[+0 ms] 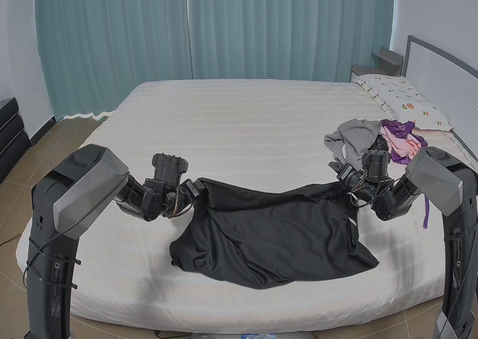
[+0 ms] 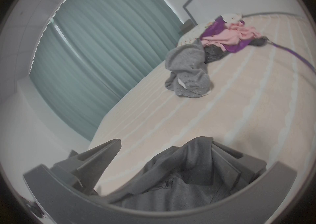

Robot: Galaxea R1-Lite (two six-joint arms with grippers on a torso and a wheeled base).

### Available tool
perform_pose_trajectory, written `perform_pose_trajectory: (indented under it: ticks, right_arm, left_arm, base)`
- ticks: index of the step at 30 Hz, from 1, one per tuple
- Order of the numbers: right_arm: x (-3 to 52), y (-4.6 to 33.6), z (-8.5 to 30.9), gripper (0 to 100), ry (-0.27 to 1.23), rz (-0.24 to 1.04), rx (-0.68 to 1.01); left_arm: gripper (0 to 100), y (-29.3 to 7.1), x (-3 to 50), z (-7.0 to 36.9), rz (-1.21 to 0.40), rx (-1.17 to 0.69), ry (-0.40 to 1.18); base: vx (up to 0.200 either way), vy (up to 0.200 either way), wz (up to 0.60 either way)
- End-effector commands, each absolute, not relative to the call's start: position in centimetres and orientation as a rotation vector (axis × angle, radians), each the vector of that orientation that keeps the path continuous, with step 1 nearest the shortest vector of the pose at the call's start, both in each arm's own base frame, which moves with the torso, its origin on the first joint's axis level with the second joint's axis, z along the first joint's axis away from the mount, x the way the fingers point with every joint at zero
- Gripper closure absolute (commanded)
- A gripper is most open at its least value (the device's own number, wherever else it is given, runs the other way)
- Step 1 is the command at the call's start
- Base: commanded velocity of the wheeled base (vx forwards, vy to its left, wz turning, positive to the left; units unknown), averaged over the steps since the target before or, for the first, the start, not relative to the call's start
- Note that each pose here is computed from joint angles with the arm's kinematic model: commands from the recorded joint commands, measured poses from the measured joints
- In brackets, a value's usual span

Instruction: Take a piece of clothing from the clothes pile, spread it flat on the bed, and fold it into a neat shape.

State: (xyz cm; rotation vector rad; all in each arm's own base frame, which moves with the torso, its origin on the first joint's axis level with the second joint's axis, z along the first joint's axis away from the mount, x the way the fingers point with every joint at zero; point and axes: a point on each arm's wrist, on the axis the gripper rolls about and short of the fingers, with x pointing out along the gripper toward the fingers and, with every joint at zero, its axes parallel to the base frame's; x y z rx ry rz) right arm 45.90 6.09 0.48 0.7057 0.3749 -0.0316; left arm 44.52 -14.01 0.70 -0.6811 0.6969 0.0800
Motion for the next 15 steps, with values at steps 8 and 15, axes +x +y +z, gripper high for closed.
perform_pose_trajectory:
  ticks: [8, 15]
  right_arm:
    - [47.2, 1.5, 7.2, 0, 0.207, -0.063, 1.050]
    - [45.5, 2.1, 3.9, 0, 0.351, -0.072, 0.950]
  left_arm:
    - [0, -9.0, 47.3, 7.4, 0.109, -0.956, 0.479]
    - [0, -8.8, 46.0, 4.0, 0.167, -0.885, 0.614]
  base:
    - [0.000, 0.000, 0.00]
    - [0.000, 0.000, 0.00]
